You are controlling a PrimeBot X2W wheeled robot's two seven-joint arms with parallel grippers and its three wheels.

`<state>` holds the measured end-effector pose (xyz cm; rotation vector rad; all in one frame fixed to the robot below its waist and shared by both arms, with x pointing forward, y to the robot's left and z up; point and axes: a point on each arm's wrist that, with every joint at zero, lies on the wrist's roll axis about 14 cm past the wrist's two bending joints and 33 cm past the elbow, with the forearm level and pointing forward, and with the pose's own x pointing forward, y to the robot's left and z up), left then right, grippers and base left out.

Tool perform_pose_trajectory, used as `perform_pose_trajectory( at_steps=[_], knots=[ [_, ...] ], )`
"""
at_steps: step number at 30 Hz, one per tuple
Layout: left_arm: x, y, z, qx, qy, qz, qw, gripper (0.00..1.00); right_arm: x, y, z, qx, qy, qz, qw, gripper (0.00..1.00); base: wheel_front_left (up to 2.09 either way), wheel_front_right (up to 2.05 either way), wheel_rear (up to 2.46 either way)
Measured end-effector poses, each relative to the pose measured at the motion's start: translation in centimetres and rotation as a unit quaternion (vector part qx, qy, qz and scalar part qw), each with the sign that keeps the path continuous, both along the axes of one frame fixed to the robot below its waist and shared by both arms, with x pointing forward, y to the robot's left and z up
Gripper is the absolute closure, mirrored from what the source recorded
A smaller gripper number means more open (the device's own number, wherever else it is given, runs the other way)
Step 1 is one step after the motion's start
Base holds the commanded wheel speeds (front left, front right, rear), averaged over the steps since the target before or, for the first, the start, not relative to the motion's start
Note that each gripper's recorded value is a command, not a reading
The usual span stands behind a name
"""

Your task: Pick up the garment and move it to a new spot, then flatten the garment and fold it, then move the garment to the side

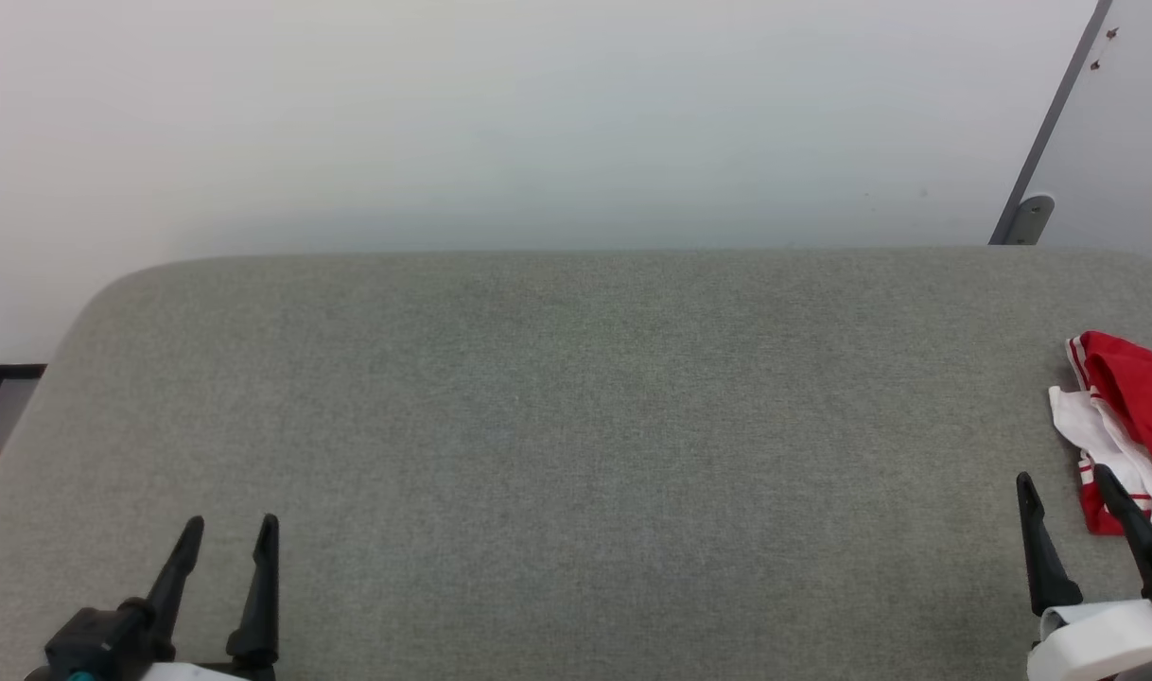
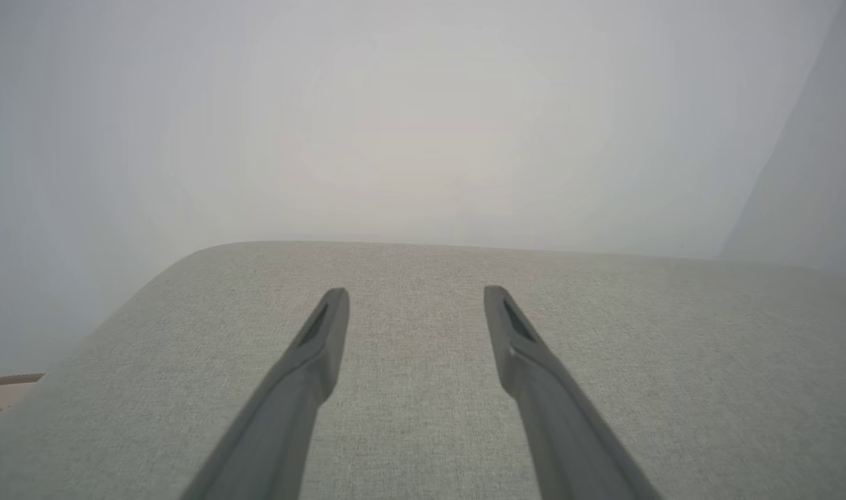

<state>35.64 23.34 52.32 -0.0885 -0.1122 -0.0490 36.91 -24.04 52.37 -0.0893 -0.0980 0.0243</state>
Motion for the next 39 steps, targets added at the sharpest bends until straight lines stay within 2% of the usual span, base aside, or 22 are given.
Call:
perform_pose_trajectory(
  at_steps=[25,26,31,39],
  knots=[
    [-0.2,-0.5,0.2,-0.011,-0.003,-0.008,1.0,0.0,-2.3,0.3,-0.8,0.016,0.003,-0.016,1.0,0.0,0.0,0.0,0.0],
    [-0.3,-0.5,0.0,-0.011,-0.001,-0.008,1.0,1.0,-2.4,0.3,-1.0,0.017,0.005,-0.016,1.0,1.0,0.0,0.0,0.0],
    [-1.0,-1.2,-2.5,-0.031,0.037,-0.006,0.999,1.0,-3.2,0.7,-3.6,0.033,0.047,-0.019,0.998,1.0,0.0,0.0,0.0],
    [-0.9,-1.0,-3.2,-0.105,0.055,0.008,0.993,1.0,-3.1,0.5,-4.1,0.116,0.059,-0.034,0.991,1.0,0.0,0.0,0.0]
  ],
)
